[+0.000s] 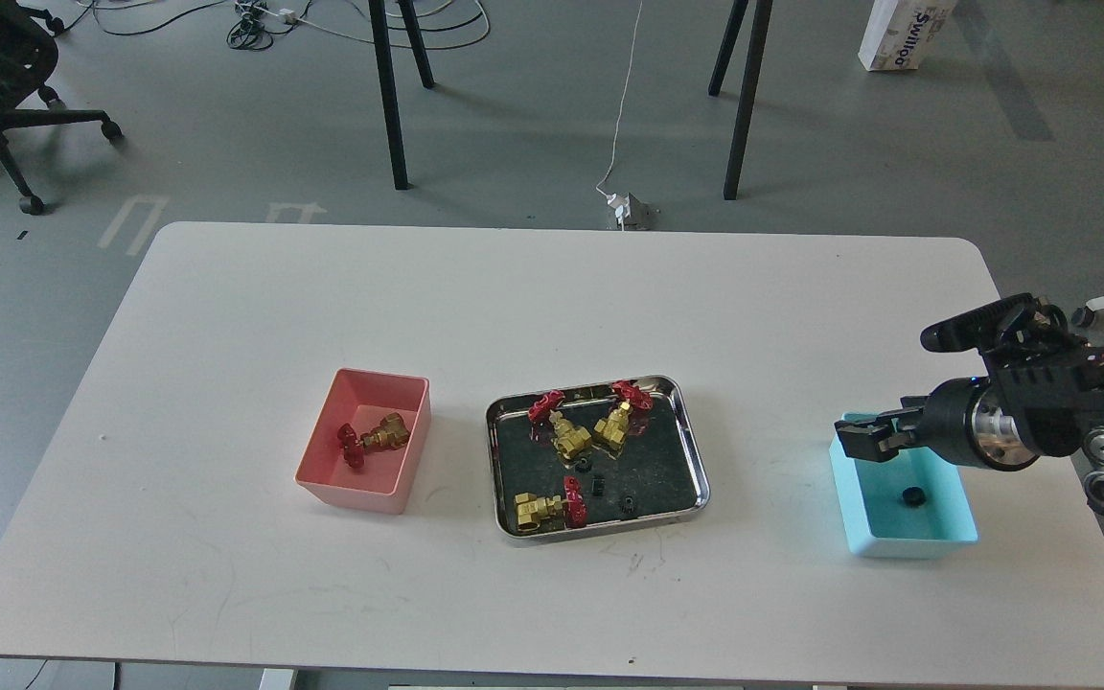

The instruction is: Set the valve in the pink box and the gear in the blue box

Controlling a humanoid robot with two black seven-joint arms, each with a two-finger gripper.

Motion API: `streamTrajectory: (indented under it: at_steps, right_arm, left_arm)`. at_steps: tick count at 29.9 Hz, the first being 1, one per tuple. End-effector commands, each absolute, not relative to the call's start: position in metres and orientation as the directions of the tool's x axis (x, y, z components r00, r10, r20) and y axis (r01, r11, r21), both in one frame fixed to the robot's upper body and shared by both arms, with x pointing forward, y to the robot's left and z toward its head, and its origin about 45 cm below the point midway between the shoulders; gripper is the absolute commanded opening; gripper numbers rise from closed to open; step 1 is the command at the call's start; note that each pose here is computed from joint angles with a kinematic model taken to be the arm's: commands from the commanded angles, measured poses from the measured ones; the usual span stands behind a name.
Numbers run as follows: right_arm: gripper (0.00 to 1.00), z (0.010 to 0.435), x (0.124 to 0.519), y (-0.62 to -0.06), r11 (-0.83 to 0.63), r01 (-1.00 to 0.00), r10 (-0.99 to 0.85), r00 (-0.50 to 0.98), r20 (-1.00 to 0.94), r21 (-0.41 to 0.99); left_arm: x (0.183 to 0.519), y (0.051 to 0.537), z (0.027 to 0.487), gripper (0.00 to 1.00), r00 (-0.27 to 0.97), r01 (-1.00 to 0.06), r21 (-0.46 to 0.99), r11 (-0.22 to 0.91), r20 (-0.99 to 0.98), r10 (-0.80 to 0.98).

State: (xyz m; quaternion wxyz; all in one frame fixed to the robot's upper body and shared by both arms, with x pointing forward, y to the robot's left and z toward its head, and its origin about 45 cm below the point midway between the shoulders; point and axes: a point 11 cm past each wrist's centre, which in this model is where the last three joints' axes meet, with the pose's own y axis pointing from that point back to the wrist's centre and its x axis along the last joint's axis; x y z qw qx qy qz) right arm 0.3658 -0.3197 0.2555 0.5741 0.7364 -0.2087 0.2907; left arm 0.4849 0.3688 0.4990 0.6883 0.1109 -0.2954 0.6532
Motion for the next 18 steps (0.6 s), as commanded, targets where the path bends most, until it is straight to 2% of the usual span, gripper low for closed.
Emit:
streamTrajectory:
  at_steps: [1, 3, 5, 10, 15, 18]
  right_arm:
    - [0.84, 0.318, 0.412, -0.334, -0.326, -0.768, -0.342, 0.639, 0.689, 0.551]
    - [0.93, 0.340, 0.435, -0.336, -0.352, -0.819, -0.497, 0.574, 0.651, 0.453]
    - [0.94, 0.355, 0.454, -0.338, -0.349, -0.855, -0.594, 0.518, 0.615, 0.383]
    - [0.95, 0.379, 0.501, -0.355, -0.179, -0.960, -0.849, 0.261, 0.458, 0.216]
    - [0.97, 0.378, 0.523, -0.400, 0.134, -0.976, -0.960, -0.085, 0.267, 0.173]
    - [0.98, 0.357, 0.523, -0.415, 0.223, -0.950, -0.947, -0.159, 0.278, 0.218]
  left_arm:
    - [0.488, 0.363, 0.497, 0.95, -0.019, -0.966, -0.223, 0.128, 0.559, 0.829]
    - [0.494, 0.346, 0.487, 0.95, 0.019, -0.966, -0.204, 0.158, 0.554, 0.833]
    - [0.499, 0.335, 0.480, 0.95, 0.043, -0.967, -0.188, 0.174, 0.551, 0.833]
    - [0.512, 0.308, 0.461, 0.95, 0.093, -0.970, -0.136, 0.202, 0.560, 0.823]
    - [0.517, 0.294, 0.442, 0.95, 0.127, -0.972, -0.093, 0.217, 0.569, 0.812]
    - [0.517, 0.292, 0.438, 0.95, 0.133, -0.971, -0.088, 0.221, 0.570, 0.811]
